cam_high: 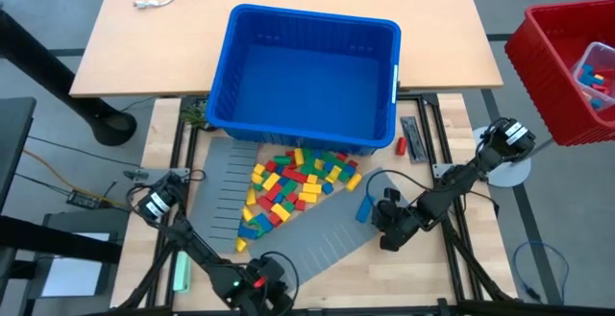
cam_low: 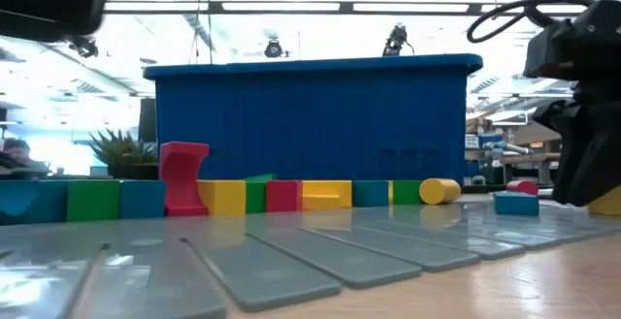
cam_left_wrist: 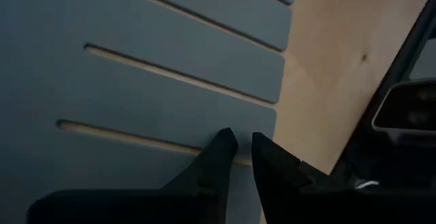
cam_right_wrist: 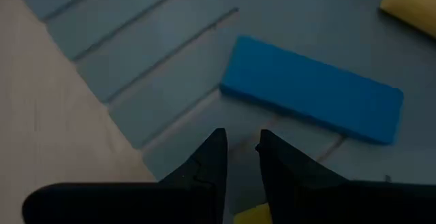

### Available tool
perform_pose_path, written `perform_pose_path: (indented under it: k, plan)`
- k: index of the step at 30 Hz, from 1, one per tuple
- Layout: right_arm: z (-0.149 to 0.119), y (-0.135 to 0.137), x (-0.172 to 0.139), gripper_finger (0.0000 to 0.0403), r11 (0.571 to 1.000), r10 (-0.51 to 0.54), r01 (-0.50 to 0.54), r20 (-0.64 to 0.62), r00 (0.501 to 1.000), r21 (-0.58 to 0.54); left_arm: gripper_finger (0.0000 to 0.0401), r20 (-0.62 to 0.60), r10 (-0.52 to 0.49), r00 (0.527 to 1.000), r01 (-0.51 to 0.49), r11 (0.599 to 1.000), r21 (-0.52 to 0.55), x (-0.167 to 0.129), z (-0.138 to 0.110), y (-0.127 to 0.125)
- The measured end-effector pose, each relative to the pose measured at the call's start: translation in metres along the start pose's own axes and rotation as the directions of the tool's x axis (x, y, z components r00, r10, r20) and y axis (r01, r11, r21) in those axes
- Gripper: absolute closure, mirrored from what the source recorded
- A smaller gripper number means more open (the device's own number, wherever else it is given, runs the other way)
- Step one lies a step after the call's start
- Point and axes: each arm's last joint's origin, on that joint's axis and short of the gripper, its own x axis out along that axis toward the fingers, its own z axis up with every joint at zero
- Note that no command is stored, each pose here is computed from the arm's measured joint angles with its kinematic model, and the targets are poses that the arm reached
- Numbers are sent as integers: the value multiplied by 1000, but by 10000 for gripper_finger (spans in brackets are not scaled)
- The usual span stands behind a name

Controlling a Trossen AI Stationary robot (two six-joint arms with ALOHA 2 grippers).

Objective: Sort blocks
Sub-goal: Assemble the blue bin using gray bin divider

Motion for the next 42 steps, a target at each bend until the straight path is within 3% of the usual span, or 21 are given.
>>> perform_pose_path:
  k: [4,8,11,16,20,27,31,34,37,42]
  plan:
    - [0,0,1,328,1000,-5,5,-15,1000,-4,328,83,37,996,-30,997,-77,-4,-6,7]
    - [-1,2,4,328,997,-8,9,-12,1000,77,328,212,76,974,-41,986,-163,-6,-9,15]
    - [-3,8,9,328,992,46,-43,-26,999,116,328,278,118,953,-53,972,-230,-6,-6,21]
    - [-5,17,18,328,975,87,-80,-23,996,205,328,290,132,948,-59,967,-248,-3,0,22]
    - [-3,31,23,328,950,169,-176,48,984,258,328,301,133,944,-55,966,-254,-3,3,21]
    - [2,38,16,330,925,254,-276,115,960,260,328,365,133,921,-46,970,-237,-1,14,18]
    - [17,37,-11,336,883,335,-378,188,923,279,328,357,55,932,15,981,-191,-22,21,-9]
    - [19,29,-33,342,877,354,-395,188,916,272,328,325,11,946,33,991,-129,-43,23,-31]
    - [17,11,-55,348,877,331,-366,160,930,311,329,248,54,967,-33,996,-88,-65,22,-41]
    - [-1,-23,-76,357,896,195,-184,14,981,405,339,84,228,970,-216,968,-131,-92,14,-34]
